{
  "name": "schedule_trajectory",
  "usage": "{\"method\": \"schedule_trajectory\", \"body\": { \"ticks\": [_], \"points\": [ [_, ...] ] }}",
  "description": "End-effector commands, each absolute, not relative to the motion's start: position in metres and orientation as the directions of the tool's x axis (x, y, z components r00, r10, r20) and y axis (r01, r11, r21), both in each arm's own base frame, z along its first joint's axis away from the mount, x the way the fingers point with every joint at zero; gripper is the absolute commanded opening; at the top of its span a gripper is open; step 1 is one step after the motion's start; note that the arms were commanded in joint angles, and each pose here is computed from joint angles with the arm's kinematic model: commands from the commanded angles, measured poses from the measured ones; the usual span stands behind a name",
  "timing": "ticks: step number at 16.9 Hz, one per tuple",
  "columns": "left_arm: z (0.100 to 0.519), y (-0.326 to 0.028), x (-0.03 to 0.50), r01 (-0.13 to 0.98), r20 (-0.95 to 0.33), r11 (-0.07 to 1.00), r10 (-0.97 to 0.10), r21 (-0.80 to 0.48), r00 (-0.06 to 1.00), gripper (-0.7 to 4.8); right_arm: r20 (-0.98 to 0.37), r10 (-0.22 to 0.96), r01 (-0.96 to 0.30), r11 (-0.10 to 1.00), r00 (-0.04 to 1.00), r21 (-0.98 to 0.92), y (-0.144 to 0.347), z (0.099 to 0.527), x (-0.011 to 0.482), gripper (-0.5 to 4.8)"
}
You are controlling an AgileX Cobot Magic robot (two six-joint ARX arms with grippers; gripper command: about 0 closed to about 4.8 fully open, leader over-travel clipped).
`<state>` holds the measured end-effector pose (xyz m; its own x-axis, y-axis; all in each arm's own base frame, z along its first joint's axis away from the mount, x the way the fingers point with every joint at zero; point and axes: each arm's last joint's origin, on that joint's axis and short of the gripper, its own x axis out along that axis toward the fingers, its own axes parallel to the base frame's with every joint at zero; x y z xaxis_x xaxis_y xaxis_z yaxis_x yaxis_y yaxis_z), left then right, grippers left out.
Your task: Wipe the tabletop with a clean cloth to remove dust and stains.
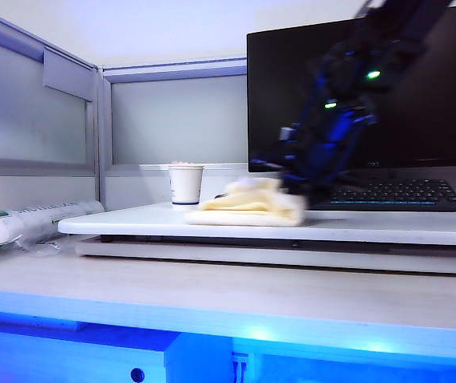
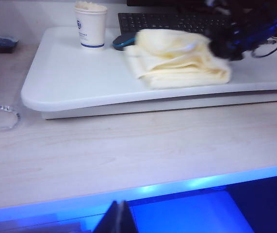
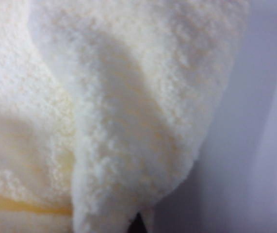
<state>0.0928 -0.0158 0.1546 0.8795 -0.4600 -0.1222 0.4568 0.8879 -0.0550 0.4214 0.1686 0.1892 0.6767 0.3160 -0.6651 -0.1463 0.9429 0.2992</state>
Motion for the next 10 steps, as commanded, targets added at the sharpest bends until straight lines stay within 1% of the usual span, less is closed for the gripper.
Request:
{"method": "schedule_trajectory", "body": {
  "ticks": [1,3,5,7,10],
  "points": [
    [0.153,-0.016,0.092,0.469,-0.142,0.880,-0.475,-0.071,0.869,-0.06,-0.708,0.365,-0.151,0.925,0.604,0.348,0.199,0.164,0.410,-0.06],
    [0.153,-0.016,0.092,0.470,-0.141,0.880,-0.475,-0.071,0.868,-0.06,-0.714,0.355,-0.150,0.930,0.603,0.335,0.205,0.162,0.407,-0.06],
    [0.153,-0.016,0.092,0.472,-0.141,0.879,-0.477,-0.071,0.867,-0.06,-0.747,0.286,-0.068,0.949,0.600,0.309,0.197,0.159,0.407,-0.06],
    [0.153,-0.016,0.092,0.473,-0.141,0.878,-0.479,-0.071,0.867,-0.06,-0.757,0.260,0.011,0.943,0.600,0.333,0.183,0.157,0.412,-0.06],
    [0.153,-0.017,0.092,0.485,-0.140,0.871,-0.491,-0.073,0.860,-0.06,-0.762,0.230,0.057,0.942,0.605,0.330,0.166,0.156,0.419,-0.06]
  ]
}}
